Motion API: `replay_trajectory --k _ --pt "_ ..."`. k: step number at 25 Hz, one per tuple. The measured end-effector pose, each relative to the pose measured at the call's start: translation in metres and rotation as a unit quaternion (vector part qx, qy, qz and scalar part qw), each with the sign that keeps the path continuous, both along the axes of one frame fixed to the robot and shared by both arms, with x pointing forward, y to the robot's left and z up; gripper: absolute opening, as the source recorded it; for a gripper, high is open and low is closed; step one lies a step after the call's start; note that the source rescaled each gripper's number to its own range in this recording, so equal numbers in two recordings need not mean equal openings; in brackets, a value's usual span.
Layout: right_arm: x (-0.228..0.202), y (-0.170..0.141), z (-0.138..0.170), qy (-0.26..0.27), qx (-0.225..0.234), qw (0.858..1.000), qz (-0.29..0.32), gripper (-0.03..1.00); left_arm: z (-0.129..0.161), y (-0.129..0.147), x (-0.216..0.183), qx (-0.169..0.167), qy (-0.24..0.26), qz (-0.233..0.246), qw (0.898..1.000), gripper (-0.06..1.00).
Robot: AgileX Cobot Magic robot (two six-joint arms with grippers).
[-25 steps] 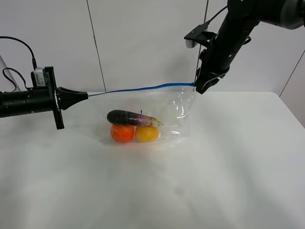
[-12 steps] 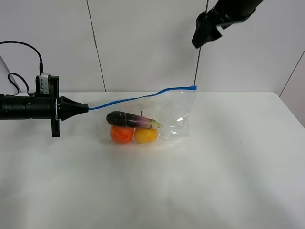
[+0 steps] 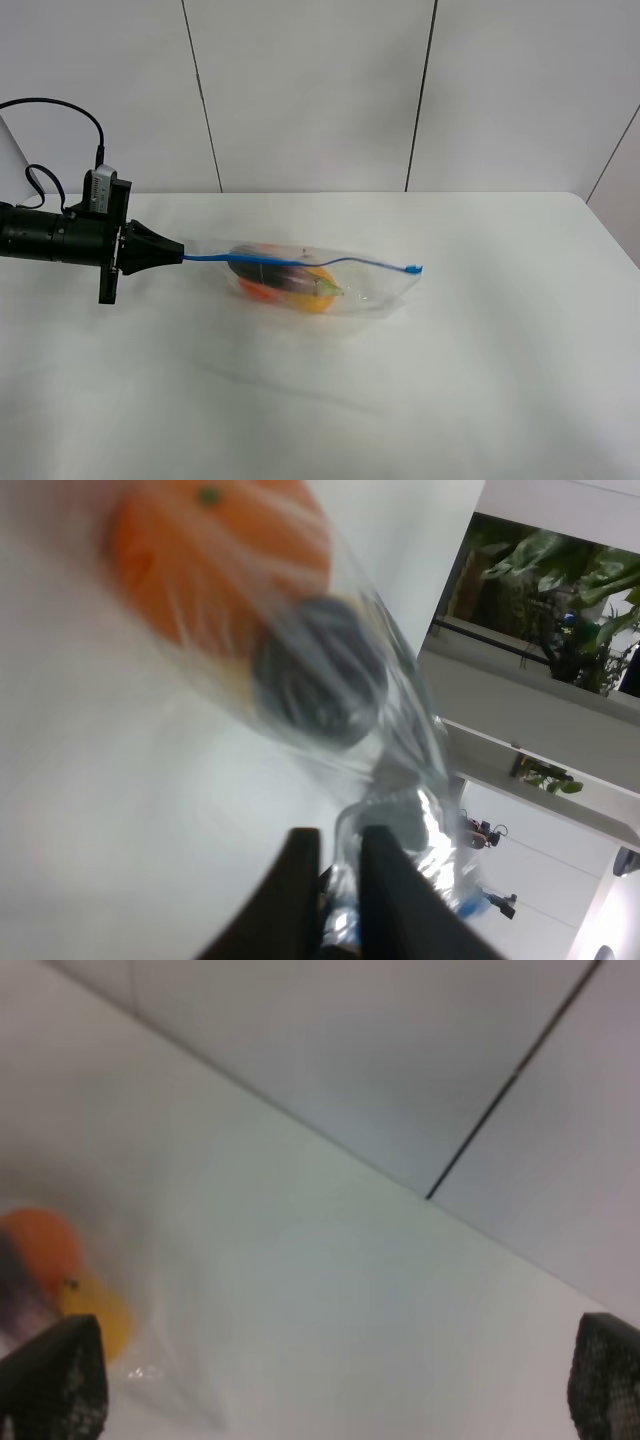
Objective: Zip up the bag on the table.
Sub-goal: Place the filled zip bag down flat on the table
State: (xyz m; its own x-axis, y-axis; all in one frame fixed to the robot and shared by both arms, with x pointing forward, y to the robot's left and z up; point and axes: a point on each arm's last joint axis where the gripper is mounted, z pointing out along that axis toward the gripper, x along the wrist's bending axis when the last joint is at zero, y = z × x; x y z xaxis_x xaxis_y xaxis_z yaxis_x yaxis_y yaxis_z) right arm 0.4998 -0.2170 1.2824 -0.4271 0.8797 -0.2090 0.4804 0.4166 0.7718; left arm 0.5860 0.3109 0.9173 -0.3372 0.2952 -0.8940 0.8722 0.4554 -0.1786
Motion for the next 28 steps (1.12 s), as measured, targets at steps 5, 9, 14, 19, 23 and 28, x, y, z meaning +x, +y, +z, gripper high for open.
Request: replay_trajectory --k 5,9,14,19,23,28 --pt "-0.046 -0.018 0.004 -0.011 0.017 0.999 -0.030 1.00 -0.001 0.001 0.001 0.010 -0.006 0.003 1.000 0.77" --pt "-0.067 -0.034 -0.027 0.028 0.007 0.995 -0.096 1.00 -0.001 0.001 0.001 0.016 -0.015 0.000 1.000 0.92" --pt "-0.094 -0.053 -0.071 0.065 -0.014 0.984 -0.166 1.00 0.004 0.002 0.002 0.034 -0.043 -0.004 0.998 0.94" --pt "-0.123 -0.053 -0.123 0.118 0.024 0.980 -0.157 1.00 0.016 0.005 0.004 0.071 -0.070 -0.022 0.995 0.95" --pt "-0.140 -0.056 -0.164 0.142 0.021 0.978 -0.149 1.00 0.031 0.008 0.003 0.115 -0.094 -0.031 0.988 0.95" --pt "-0.156 -0.058 -0.200 0.159 0.027 0.977 -0.142 1.00 0.051 -0.003 -0.002 0.131 -0.117 -0.055 0.983 0.95"
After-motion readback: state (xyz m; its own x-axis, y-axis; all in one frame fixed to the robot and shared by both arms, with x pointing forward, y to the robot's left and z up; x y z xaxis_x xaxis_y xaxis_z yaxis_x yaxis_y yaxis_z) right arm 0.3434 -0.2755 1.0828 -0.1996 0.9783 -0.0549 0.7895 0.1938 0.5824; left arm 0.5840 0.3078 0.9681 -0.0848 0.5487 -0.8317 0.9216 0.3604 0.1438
